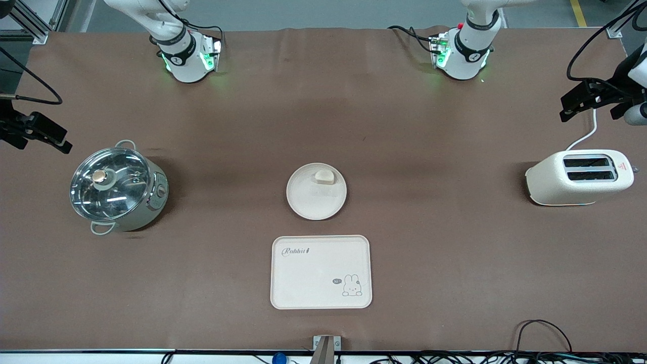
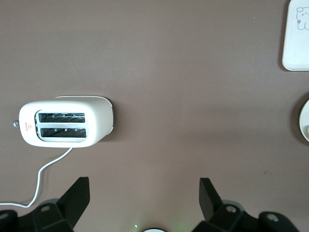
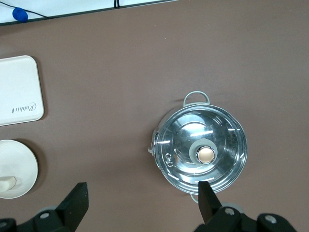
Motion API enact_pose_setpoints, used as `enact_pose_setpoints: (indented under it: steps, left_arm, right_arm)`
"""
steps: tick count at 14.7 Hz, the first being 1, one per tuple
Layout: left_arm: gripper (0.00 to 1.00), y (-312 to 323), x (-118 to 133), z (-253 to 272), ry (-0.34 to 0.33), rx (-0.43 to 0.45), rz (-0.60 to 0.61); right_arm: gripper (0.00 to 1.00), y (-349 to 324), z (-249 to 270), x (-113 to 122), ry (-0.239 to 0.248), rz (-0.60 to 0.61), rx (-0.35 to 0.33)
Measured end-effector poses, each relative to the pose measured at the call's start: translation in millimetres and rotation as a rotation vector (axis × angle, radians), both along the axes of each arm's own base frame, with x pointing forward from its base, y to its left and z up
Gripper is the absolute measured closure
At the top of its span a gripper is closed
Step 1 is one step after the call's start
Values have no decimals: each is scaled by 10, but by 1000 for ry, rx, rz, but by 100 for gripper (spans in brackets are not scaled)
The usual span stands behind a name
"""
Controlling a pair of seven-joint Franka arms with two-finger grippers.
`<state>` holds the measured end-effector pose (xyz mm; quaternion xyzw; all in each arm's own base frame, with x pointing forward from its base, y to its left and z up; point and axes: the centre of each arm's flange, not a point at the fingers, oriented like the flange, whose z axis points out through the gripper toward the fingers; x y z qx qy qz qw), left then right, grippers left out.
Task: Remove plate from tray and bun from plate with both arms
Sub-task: 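Move the left gripper toward the white bun on the plate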
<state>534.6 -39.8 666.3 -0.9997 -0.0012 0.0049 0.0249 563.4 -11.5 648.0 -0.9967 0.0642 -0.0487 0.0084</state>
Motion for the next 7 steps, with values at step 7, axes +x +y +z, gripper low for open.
enact_pose_setpoints:
  steps: [7]
  left_arm:
    - [0, -740, 68, -358, 58, 8, -30]
  right_arm:
    - [0, 9, -21, -6, 14, 2, 0]
